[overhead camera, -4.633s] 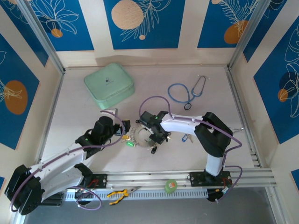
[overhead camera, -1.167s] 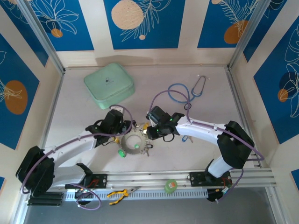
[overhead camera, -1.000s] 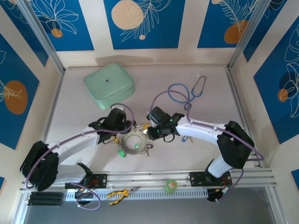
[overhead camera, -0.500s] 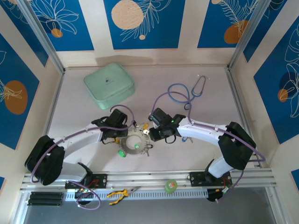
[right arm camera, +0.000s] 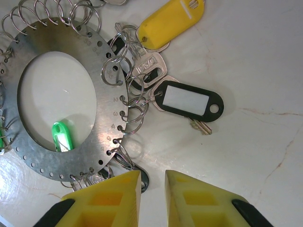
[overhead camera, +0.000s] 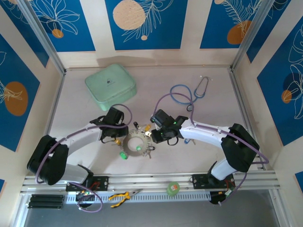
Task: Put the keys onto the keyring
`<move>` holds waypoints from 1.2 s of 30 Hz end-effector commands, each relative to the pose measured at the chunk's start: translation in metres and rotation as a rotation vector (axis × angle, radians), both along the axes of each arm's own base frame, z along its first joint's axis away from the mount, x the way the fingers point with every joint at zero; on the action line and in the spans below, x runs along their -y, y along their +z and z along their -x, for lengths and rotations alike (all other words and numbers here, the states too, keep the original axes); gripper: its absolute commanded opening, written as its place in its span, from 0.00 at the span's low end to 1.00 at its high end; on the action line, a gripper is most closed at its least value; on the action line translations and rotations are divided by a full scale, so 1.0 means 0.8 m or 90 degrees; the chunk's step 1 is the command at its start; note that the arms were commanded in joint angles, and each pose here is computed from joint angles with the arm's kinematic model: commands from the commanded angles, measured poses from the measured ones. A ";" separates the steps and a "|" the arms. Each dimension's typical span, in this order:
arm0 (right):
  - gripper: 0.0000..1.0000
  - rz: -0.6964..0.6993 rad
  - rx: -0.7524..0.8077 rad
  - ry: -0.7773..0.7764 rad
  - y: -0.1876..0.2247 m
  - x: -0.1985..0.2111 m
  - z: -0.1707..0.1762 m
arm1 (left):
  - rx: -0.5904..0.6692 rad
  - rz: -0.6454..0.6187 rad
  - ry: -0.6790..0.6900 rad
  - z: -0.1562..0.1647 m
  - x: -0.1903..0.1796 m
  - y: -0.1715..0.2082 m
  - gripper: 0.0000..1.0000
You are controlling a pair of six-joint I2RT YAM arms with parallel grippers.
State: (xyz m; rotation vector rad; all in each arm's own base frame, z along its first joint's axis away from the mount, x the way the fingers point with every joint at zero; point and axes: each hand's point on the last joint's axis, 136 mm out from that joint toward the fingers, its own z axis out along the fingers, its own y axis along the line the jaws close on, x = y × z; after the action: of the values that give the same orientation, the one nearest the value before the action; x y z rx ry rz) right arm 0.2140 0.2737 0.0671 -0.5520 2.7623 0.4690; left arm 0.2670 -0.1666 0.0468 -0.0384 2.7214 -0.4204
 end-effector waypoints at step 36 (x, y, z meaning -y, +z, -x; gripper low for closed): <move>0.21 0.003 -0.006 0.007 0.007 -0.001 0.002 | -0.031 0.075 -0.076 -0.013 0.036 -0.008 0.18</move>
State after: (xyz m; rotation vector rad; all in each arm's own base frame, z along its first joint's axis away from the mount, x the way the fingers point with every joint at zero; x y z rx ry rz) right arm 0.2115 0.2707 0.0654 -0.5554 2.7780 0.4556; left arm 0.2712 -0.1903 0.0356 0.0516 2.7681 -0.5893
